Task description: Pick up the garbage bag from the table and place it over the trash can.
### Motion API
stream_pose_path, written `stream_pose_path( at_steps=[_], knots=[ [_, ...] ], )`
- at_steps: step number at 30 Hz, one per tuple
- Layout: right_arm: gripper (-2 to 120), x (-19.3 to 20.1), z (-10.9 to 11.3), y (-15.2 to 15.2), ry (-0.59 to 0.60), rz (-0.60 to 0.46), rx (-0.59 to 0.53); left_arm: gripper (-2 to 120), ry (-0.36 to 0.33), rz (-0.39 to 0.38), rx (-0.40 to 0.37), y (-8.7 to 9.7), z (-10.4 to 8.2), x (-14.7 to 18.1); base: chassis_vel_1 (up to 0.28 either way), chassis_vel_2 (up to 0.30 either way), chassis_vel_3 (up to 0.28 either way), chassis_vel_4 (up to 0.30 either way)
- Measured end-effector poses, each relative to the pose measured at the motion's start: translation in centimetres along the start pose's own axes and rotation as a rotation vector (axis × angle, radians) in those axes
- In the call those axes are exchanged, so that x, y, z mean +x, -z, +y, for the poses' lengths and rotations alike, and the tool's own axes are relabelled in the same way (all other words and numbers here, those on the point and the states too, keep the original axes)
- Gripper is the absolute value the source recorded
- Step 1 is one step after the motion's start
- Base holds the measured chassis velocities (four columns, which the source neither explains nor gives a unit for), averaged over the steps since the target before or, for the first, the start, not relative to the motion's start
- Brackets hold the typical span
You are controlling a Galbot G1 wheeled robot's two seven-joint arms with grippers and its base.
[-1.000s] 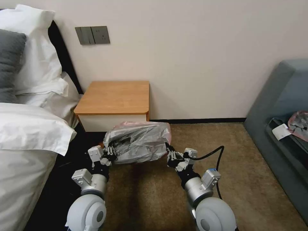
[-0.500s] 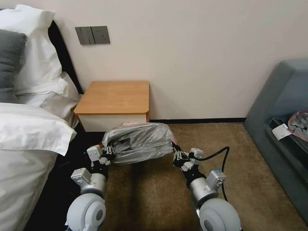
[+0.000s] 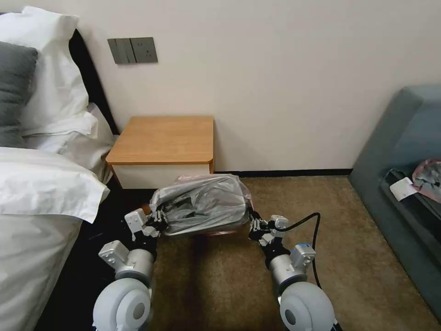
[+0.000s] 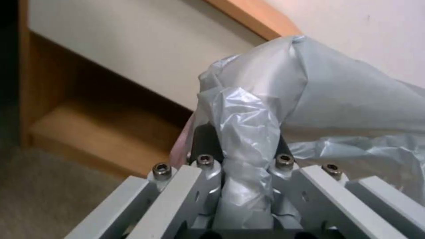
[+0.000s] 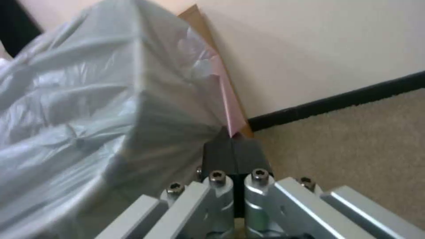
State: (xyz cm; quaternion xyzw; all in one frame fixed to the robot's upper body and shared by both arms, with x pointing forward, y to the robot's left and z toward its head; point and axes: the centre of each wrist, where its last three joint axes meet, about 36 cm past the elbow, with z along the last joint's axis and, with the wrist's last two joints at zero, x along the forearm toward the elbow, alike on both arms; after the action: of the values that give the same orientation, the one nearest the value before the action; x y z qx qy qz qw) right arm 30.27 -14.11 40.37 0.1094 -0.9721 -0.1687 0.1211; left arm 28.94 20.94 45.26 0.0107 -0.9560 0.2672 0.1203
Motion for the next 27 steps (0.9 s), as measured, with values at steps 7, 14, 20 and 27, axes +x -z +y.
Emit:
stream_pose_path(
  at_steps=[7,14,20,27],
  knots=[
    [0,-1.3,-1.2,-1.5,-0.036,-0.020,0.133,8,-0.034,0.076,0.074,0.1,-0.9,1.1,0.000,0.000,0.000,0.000],
    [0,-2.0,-2.0,-2.5,-0.063,-0.013,0.240,8,-0.042,0.086,0.082,0.2,-1.0,1.4,0.000,0.000,0.000,0.000],
    [0,-2.7,-3.4,-4.0,-0.115,-0.026,0.404,8,-0.051,0.083,0.090,0.5,-1.2,1.5,0.000,0.000,0.000,0.000],
    [0,-3.7,-4.7,-5.7,-0.151,-0.060,0.547,8,-0.053,0.093,0.102,0.3,-1.4,1.6,0.000,0.000,0.000,0.000]
  ],
)
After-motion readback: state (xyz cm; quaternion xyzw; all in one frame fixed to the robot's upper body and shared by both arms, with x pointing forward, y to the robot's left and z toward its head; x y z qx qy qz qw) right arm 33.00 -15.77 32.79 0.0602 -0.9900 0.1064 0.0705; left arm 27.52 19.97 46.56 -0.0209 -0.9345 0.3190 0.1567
